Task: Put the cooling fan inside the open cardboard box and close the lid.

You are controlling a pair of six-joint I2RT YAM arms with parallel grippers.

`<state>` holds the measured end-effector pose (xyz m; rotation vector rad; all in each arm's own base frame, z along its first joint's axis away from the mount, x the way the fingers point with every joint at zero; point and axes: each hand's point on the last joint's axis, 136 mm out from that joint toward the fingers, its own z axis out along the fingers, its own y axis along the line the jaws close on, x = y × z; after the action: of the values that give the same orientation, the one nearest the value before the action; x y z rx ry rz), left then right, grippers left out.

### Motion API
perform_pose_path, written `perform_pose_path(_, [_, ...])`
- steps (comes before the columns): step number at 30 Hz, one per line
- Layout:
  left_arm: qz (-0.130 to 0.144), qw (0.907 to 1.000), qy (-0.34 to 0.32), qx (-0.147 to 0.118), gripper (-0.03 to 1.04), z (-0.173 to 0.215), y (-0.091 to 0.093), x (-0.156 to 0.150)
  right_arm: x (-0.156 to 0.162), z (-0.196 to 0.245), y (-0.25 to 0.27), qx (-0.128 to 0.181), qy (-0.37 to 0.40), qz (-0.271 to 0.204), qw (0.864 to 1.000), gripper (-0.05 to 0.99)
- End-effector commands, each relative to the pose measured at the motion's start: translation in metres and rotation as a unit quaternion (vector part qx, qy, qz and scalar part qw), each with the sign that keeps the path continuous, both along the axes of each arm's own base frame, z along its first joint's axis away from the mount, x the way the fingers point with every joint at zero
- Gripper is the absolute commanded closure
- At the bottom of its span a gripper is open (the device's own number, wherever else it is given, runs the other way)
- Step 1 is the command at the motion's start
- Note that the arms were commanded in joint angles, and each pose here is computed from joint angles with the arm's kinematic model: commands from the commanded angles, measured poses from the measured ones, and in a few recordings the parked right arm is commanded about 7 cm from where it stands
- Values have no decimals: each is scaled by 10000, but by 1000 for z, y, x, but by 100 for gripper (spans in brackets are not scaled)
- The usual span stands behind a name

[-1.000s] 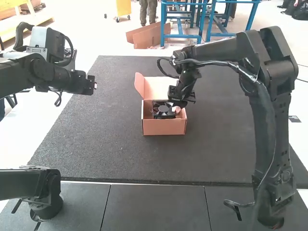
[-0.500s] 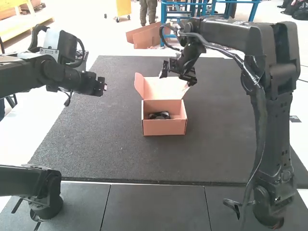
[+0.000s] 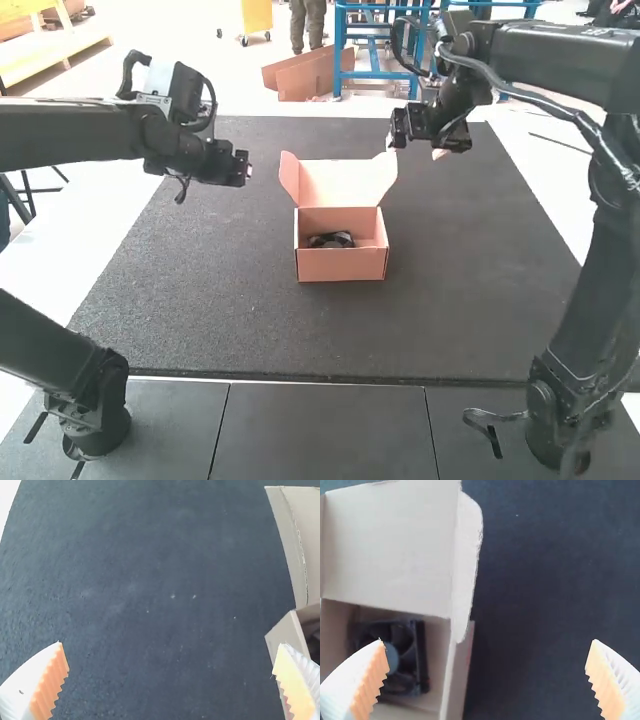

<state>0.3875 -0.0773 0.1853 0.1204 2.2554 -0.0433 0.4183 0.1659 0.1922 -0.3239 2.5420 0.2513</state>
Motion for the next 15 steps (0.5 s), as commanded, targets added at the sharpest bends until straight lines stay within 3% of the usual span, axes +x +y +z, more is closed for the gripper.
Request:
perform_pose_path(1, [69, 9999, -125, -83, 4, 8, -5, 17, -2, -1, -6, -144, -228, 70, 9996, 3])
perform_pose_path(9, [98, 9998, -107, -115, 4, -1, -13, 47, 30, 7, 7, 205, -1018, 16, 9946, 3])
perform_pose_path(15, [112, 9998, -91, -129, 4, -8, -17, 65, 45, -3, 13, 193, -982, 27, 9950, 3])
